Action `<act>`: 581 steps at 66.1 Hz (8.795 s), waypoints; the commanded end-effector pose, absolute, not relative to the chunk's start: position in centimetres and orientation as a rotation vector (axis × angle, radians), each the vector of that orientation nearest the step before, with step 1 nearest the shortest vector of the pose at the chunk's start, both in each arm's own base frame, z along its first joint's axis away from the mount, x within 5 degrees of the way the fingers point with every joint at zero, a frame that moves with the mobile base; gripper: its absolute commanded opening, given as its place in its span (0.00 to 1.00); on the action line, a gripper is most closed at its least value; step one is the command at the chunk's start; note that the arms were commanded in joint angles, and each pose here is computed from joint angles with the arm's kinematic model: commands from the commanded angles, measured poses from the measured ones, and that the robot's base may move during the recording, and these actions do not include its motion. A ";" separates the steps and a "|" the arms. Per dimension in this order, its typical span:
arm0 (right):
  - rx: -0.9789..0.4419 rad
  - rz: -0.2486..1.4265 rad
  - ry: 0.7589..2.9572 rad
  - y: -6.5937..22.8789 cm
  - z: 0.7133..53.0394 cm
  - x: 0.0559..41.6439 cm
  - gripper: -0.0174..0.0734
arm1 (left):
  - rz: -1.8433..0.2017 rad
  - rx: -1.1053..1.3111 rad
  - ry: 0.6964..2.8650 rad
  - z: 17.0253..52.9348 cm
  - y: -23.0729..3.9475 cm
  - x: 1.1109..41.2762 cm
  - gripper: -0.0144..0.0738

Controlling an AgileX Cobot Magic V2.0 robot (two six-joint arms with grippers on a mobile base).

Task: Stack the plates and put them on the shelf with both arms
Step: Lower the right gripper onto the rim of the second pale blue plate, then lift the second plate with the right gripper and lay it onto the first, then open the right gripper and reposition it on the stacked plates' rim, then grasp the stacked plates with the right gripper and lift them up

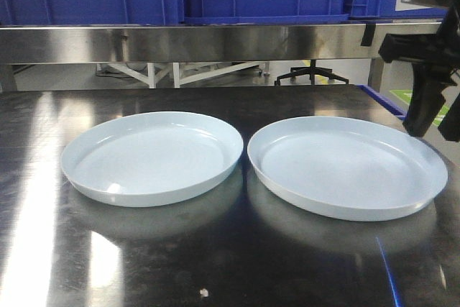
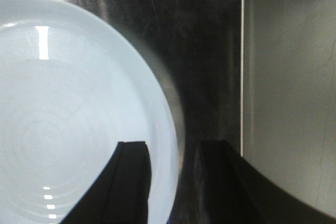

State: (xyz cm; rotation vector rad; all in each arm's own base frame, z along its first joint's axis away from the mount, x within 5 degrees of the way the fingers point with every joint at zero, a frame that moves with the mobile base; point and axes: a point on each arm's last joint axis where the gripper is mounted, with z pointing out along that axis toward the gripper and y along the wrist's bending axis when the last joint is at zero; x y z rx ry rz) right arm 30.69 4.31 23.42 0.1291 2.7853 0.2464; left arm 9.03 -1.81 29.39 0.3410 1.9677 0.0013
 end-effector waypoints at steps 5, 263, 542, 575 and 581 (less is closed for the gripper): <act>0.112 0.257 2.713 4.4 24.9 31.2 0.58 | -0.029 0.350 1.872 30.8 -2.1 9.2 0.26; -0.369 0.531 2.456 20.4 31.5 33.7 0.26 | -0.029 0.350 1.872 30.8 -2.1 9.2 0.26; -0.096 0.358 2.002 4.1 38.2 13.7 0.25 | -0.029 0.350 1.872 30.8 -2.1 9.2 0.26; -0.085 0.368 1.975 3.1 36.3 9.7 0.25 | -0.029 0.350 1.872 30.8 -2.1 9.2 0.26; -0.086 0.368 1.985 3.1 36.2 9.6 0.25 | -0.029 0.350 1.872 30.8 -2.1 9.2 0.26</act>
